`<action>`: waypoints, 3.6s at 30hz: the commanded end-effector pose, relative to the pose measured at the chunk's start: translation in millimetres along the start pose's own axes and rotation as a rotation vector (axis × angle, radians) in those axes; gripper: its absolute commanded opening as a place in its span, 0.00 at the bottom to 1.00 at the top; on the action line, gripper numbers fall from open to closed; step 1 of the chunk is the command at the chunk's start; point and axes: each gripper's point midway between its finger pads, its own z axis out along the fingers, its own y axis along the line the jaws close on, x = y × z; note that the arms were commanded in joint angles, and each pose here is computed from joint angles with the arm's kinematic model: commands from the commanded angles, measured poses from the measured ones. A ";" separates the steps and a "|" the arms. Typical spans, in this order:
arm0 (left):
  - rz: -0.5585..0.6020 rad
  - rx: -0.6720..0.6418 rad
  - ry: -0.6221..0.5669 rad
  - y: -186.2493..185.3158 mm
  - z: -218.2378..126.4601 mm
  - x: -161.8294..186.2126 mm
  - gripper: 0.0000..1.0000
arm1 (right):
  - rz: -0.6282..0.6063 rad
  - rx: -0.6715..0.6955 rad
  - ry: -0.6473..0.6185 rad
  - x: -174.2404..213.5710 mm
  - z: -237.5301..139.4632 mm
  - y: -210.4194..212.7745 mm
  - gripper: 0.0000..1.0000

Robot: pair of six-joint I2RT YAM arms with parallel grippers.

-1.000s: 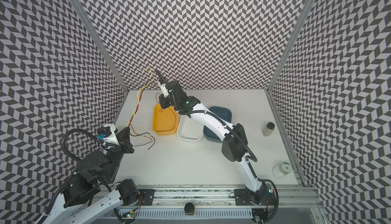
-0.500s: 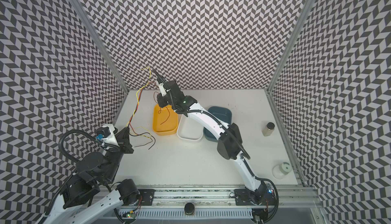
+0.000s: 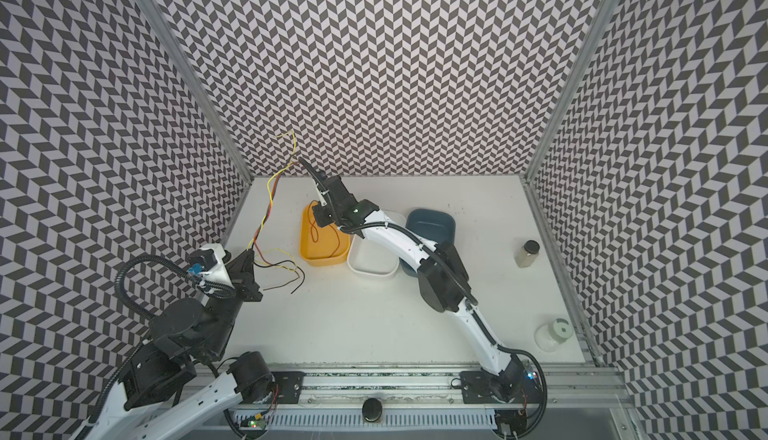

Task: Untangle the cables
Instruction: 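Lower the red wire into the yellow tub with the right gripper, then open the right gripper to drop the red wire and raise it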

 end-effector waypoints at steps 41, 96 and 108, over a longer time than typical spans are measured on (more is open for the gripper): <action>-0.015 -0.003 -0.017 -0.5 2.2 -2.9 0.00 | 0.154 -0.021 0.195 65.7 40.9 -19.6 0.00; -0.023 0.002 -0.019 -0.4 1.6 -3.8 0.00 | 0.078 0.131 0.241 17.8 -51.9 -81.5 0.63; -0.024 0.002 -0.020 -0.1 1.2 -4.0 0.00 | 0.199 0.080 0.316 48.9 -42.8 -89.9 0.62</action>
